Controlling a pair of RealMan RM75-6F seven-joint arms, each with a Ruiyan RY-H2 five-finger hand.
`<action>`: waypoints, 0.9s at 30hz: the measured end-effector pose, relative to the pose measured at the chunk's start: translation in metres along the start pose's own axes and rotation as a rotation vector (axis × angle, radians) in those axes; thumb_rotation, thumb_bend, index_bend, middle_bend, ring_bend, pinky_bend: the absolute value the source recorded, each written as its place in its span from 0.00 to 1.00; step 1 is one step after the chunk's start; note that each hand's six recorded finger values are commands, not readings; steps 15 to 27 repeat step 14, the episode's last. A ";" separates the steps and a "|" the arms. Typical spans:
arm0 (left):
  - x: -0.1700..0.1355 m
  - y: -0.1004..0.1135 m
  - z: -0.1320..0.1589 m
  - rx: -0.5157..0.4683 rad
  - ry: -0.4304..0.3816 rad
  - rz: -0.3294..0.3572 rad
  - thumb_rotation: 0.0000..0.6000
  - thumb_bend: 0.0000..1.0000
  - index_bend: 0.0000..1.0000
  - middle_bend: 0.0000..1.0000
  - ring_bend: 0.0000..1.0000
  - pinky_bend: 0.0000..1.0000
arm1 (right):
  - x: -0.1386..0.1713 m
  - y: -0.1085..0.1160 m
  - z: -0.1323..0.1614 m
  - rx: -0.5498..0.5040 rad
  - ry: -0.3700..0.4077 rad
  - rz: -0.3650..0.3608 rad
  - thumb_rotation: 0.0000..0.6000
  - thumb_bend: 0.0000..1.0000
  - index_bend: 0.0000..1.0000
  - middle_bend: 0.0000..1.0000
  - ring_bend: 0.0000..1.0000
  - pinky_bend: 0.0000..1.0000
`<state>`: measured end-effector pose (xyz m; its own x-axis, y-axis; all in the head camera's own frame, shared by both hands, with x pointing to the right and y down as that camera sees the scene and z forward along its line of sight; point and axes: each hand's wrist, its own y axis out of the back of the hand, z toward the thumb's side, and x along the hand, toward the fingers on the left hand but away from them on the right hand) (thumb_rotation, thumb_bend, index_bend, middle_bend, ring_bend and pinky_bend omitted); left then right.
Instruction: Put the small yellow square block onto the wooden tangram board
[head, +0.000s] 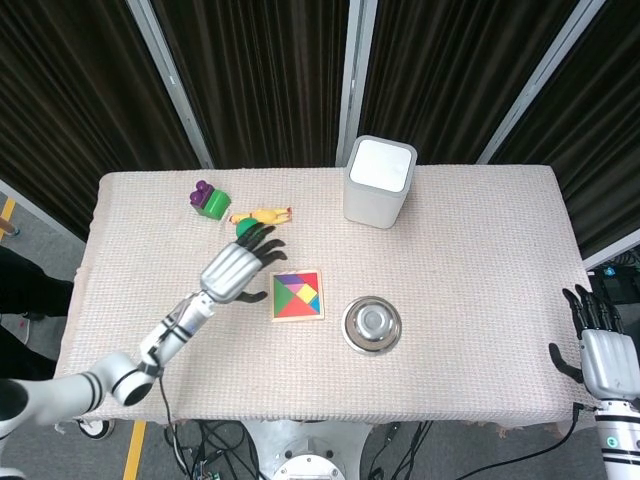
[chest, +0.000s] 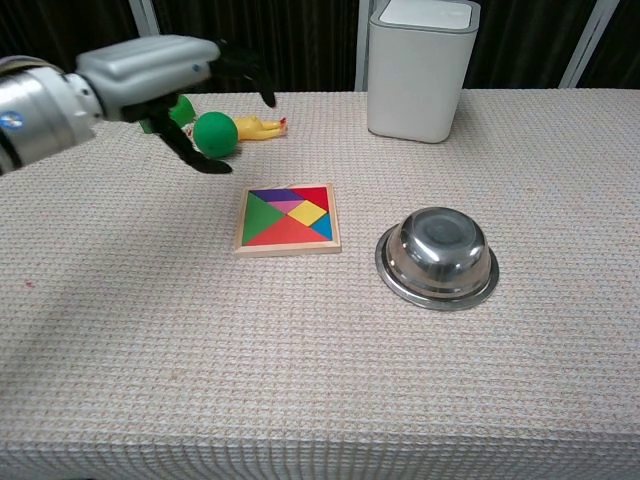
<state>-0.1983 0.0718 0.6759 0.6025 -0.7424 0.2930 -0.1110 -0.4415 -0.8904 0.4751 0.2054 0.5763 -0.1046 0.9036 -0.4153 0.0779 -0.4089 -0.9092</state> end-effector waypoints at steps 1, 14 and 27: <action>-0.014 0.006 -0.008 -0.002 0.041 0.022 1.00 0.14 0.25 0.18 0.00 0.06 | 0.000 0.001 0.000 -0.001 0.001 -0.003 1.00 0.27 0.00 0.00 0.00 0.08; -0.232 0.031 -0.086 0.058 0.545 0.095 1.00 0.13 0.21 0.17 0.00 0.06 | 0.003 -0.002 0.012 0.012 0.038 -0.007 1.00 0.27 0.00 0.00 0.00 0.08; -0.232 0.031 -0.086 0.058 0.545 0.095 1.00 0.13 0.21 0.17 0.00 0.06 | 0.003 -0.002 0.012 0.012 0.038 -0.007 1.00 0.27 0.00 0.00 0.00 0.08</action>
